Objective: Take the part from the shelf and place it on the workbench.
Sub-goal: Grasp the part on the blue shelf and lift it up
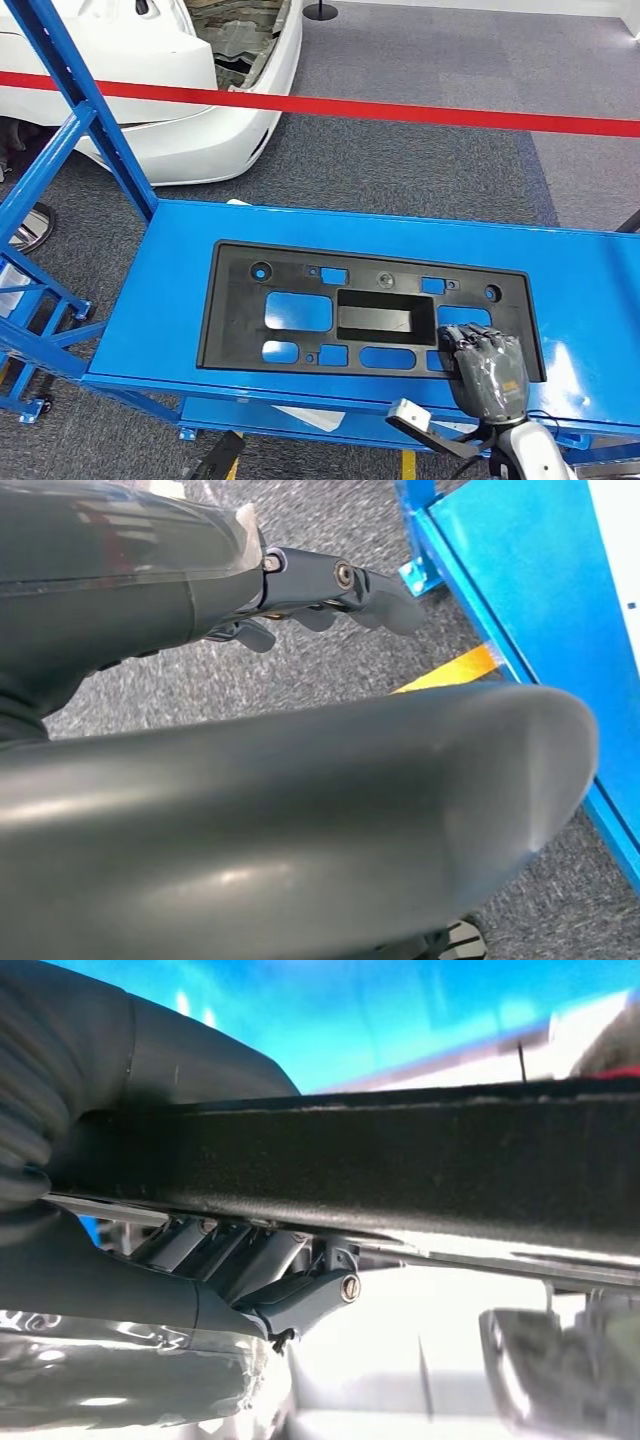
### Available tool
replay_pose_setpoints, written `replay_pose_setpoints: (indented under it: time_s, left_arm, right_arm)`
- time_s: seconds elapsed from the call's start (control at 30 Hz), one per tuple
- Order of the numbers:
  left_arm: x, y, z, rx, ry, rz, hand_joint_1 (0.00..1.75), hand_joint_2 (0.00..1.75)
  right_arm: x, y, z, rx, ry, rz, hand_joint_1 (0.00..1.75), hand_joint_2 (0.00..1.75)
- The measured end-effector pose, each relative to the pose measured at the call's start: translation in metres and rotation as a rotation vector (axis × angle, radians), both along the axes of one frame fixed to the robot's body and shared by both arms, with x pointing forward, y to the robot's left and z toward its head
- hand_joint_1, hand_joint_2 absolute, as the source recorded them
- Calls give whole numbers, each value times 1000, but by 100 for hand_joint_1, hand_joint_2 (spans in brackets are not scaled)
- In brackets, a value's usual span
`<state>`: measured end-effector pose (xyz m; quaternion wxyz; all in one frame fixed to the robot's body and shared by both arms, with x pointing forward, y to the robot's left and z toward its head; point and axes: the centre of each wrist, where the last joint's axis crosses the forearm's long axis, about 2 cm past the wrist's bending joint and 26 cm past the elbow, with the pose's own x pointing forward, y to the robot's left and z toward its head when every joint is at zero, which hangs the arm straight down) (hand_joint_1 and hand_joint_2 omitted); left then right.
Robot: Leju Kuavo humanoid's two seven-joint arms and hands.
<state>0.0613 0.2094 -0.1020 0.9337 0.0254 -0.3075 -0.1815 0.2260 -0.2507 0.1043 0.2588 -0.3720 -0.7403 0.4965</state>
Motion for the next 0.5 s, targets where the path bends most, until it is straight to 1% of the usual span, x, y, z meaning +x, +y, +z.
replay_pose_setpoints:
  time_s: [0.13, 0.27, 0.4, 0.5]
  left_arm:
    - [-5, 1, -1, -12, 4, 24, 0, 0]
    - [-7, 1, -1, -29, 0, 46, 0, 0]
    - [-8, 1, -1, -36, -4, 62, 0, 175]
    - [-8, 1, -1, -39, -7, 67, 0, 175]
  right_arm:
    - [-25, 9, 8, 22, -67, 1, 175, 175]
    - [-44, 20, 13, 75, -113, -4, 175, 175]
    - [-57, 32, 18, 126, -152, -20, 175, 175]
    - [-64, 39, 20, 152, -162, -19, 175, 175]
